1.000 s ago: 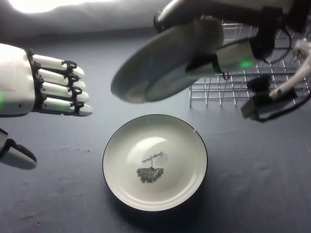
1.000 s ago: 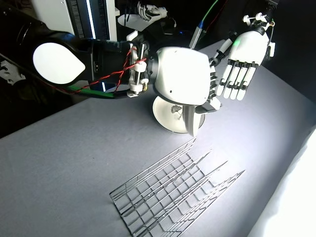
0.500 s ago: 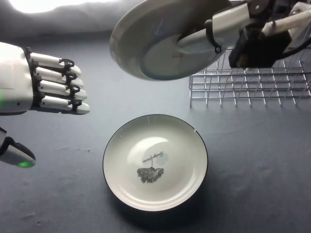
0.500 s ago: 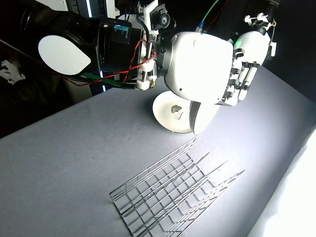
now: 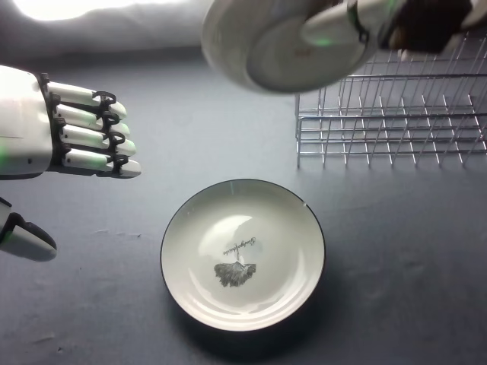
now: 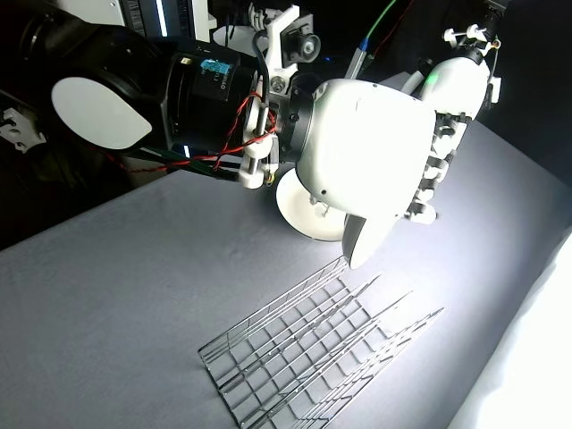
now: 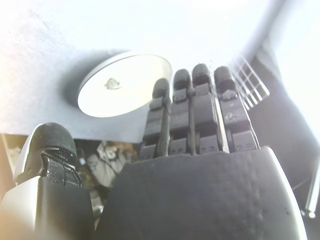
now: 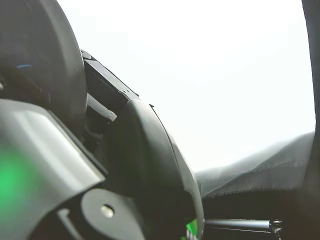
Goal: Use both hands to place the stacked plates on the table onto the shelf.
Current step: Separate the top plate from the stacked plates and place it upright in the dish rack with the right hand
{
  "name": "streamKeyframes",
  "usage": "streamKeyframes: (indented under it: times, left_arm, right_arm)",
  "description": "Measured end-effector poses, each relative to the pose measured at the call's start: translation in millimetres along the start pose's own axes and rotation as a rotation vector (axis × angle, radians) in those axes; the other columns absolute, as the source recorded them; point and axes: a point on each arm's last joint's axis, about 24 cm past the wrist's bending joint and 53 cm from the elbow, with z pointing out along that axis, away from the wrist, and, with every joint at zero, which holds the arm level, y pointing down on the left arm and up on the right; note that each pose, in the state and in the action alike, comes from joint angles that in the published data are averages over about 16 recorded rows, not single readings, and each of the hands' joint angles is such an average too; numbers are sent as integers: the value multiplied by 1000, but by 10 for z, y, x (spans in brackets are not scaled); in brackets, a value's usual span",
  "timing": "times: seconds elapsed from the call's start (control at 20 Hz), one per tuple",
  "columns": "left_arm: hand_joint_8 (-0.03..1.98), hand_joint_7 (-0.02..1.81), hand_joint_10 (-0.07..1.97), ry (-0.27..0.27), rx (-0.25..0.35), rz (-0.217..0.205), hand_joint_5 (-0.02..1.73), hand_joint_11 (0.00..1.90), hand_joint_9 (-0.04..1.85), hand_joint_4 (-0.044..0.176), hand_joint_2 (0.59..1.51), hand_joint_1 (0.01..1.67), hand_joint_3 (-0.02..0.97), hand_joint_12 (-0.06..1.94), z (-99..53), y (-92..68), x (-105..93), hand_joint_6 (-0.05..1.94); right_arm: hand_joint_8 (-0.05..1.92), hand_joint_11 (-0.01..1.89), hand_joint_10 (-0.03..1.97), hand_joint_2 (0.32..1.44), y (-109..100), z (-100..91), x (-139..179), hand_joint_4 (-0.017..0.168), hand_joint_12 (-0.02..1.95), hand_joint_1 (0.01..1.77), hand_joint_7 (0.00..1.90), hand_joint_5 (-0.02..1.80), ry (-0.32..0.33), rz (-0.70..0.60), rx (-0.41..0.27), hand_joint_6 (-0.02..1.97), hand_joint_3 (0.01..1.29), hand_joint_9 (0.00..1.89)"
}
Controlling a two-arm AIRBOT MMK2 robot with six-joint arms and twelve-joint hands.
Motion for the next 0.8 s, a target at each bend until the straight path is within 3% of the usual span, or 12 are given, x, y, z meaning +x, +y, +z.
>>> streamKeyframes:
  times: [0.4, 0.8]
  left_arm:
    - [10, 191, 11, 1, 7, -17, 168, 14, 176, 2, 1136, 14, 17, 339, -11, 8, 5, 18]
    - [10, 184, 11, 2, 24, -30, 169, 13, 165, 2, 1136, 15, 17, 321, 0, -26, 5, 18]
  right_arm:
    - [940, 660, 1255, 1006, -29, -48, -377, -4, 1466, 1368, 993, 822, -74, 15, 13, 1066, 13, 922]
    - [921, 663, 1249, 1006, -241, -209, -675, -6, 1464, 1368, 994, 838, -132, 0, 61, 1031, 13, 934]
